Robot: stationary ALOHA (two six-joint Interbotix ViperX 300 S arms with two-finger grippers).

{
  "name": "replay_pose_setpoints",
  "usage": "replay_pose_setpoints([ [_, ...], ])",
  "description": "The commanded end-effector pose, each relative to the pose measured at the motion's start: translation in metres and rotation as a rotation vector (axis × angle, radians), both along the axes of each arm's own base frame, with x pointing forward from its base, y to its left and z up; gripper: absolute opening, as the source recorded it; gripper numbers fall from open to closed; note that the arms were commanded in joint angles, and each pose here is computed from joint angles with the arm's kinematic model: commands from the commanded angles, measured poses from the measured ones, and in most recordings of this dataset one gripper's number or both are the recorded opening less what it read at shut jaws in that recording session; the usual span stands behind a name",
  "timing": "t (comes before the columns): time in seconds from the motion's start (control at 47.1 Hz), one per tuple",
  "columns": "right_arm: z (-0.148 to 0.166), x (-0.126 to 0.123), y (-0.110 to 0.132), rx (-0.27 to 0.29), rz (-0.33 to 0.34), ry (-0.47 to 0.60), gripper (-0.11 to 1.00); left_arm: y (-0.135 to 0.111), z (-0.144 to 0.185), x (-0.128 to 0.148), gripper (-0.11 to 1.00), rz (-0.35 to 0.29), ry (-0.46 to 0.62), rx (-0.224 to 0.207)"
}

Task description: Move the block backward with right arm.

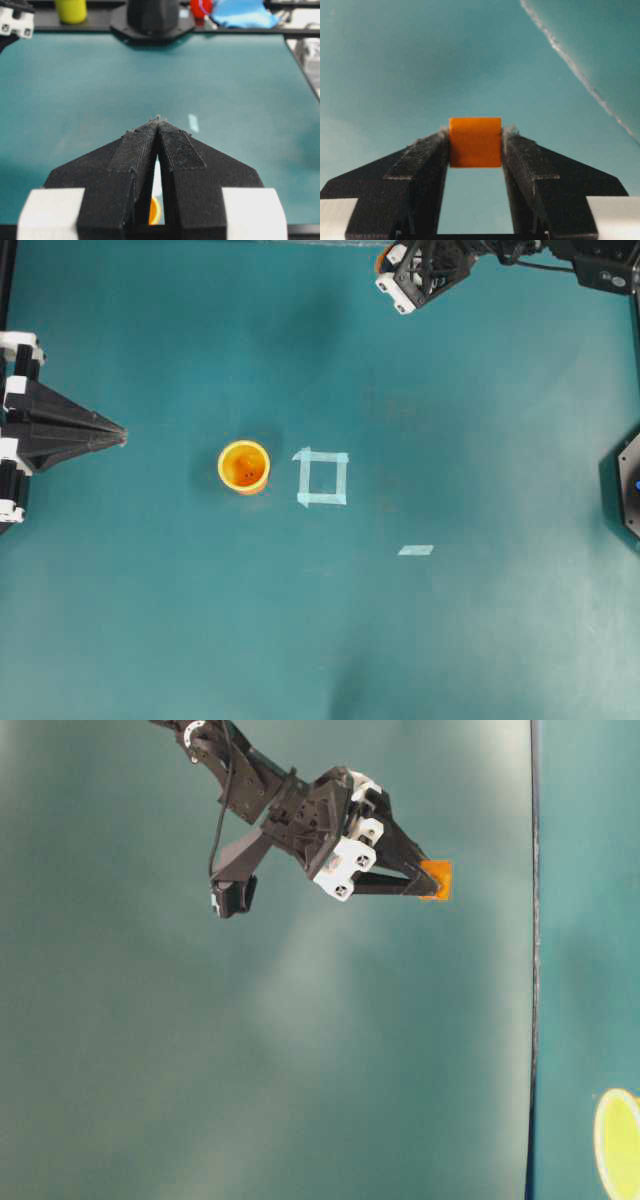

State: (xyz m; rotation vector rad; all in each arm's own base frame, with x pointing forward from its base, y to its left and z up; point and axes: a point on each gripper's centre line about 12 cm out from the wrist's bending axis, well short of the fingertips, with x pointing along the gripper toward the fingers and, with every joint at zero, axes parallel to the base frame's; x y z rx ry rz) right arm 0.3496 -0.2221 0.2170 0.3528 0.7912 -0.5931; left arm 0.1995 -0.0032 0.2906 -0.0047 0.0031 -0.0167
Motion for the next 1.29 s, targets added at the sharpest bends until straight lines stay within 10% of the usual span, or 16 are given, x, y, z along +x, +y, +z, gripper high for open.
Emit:
replay_pose_setpoints([
  [0.0, 0.0149, 0.0016, -0.0049, -0.024, -0.007, -0.035, 0.41, -0.0004, 0.0126, 0.002, 0.0, -0.002, -0.032, 0.002],
  [1.273, 0.011, -0.0036, -0.0145, -0.018, -0.035, -0.029, 0.41, -0.0004, 0.0138, 0.0026, 0.0, -0.002, -0.028, 0.003],
])
